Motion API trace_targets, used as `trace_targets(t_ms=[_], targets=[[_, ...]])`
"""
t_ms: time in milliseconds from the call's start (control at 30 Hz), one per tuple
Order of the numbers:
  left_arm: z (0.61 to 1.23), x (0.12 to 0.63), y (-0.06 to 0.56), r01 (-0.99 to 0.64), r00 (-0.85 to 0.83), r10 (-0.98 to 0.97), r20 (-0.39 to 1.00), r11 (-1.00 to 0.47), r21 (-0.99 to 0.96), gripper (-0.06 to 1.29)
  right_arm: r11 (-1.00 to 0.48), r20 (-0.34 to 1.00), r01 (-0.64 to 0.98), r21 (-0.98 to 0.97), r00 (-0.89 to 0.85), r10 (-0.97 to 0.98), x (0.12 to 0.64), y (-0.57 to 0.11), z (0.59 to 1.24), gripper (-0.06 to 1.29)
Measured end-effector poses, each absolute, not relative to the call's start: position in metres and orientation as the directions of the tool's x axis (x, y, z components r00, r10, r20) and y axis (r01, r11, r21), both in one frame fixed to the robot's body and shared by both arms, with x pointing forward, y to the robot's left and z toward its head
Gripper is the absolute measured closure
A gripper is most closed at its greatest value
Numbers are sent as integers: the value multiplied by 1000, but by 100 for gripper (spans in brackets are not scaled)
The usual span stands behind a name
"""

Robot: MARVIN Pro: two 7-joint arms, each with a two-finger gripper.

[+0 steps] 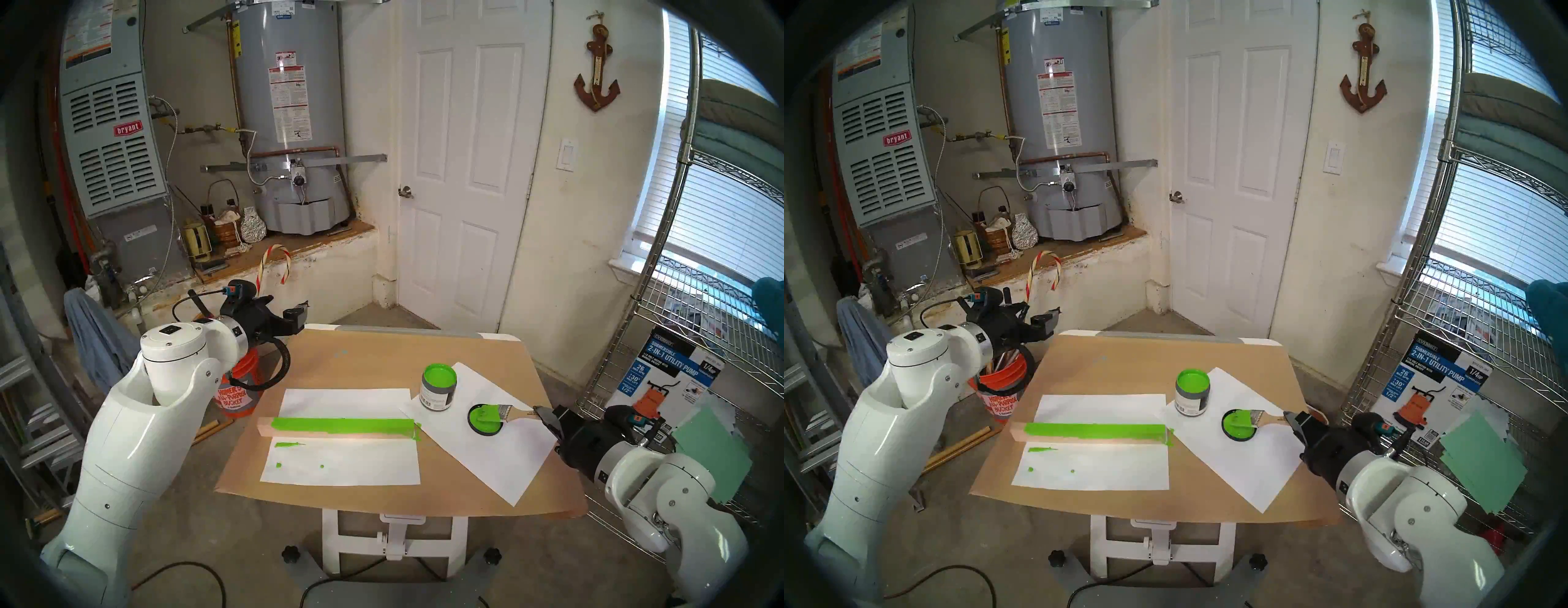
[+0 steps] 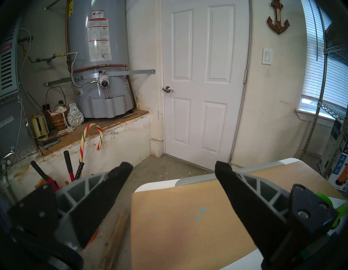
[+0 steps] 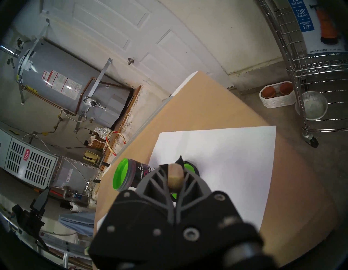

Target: Pick up brush, dip the brush into paint, and paint the wood

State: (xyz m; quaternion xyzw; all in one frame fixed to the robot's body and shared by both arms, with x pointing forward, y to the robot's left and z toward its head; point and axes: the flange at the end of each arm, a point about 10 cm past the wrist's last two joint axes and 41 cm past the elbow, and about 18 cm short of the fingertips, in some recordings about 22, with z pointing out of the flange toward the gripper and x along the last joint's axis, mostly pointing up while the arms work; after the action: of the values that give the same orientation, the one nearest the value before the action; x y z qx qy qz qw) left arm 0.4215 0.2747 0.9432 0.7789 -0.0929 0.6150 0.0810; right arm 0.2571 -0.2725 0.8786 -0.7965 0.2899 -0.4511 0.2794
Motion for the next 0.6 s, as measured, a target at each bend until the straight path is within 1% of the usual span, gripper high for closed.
trace_targets(t_ms=[600], targets=[[943,421,275,-244,226,-45,973,-970,12,-2,-686,557,-254,-682,427,-712,272,-272,870,125]])
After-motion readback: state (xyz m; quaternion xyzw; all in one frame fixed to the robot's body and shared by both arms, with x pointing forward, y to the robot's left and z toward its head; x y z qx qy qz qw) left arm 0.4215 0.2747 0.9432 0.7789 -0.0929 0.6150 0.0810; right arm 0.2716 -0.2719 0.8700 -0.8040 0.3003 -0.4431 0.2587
